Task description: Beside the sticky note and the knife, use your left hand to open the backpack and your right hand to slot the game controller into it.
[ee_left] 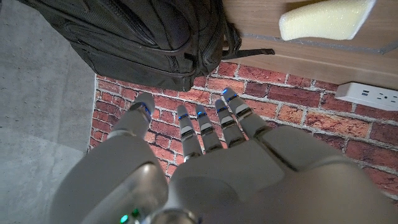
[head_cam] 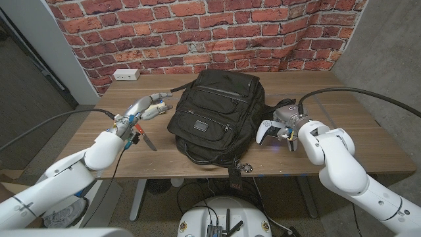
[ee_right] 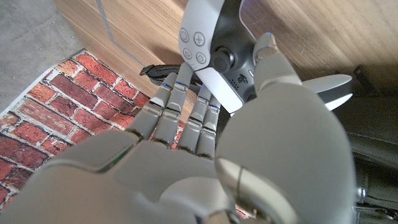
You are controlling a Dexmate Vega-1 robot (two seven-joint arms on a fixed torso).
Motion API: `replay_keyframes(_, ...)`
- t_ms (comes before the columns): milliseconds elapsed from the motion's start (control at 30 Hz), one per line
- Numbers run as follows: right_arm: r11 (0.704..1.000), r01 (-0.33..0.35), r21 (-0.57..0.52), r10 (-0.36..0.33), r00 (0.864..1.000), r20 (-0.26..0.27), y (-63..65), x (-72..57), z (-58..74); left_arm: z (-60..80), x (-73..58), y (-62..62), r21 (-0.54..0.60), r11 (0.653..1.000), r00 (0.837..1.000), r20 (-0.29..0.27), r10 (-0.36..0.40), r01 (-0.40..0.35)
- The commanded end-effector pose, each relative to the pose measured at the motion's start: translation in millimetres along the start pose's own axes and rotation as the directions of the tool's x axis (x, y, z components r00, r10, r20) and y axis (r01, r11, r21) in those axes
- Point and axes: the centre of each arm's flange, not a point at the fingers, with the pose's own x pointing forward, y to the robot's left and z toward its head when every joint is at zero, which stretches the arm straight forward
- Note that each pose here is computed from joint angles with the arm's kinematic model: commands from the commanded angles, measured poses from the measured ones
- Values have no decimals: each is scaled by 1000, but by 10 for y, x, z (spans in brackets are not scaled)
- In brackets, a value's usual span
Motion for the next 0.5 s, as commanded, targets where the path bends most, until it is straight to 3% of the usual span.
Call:
replay_keyframes(33, 1000, -2, 3, 2, 1000, -12, -6, -27, 72, 30, -97, 14, 169, 986, 998, 67, -11, 0)
replay_keyframes(300, 1000, -4, -4, 4, 1000, -10, -23, -32, 101, 47, -121, 2, 268, 963, 993, 116, -21, -11)
replay_keyframes(500, 1000, -9, -13, 9, 1000, -6, -18, -28, 111, 111, -128, -26, 371, 928, 986, 164, -36, -28)
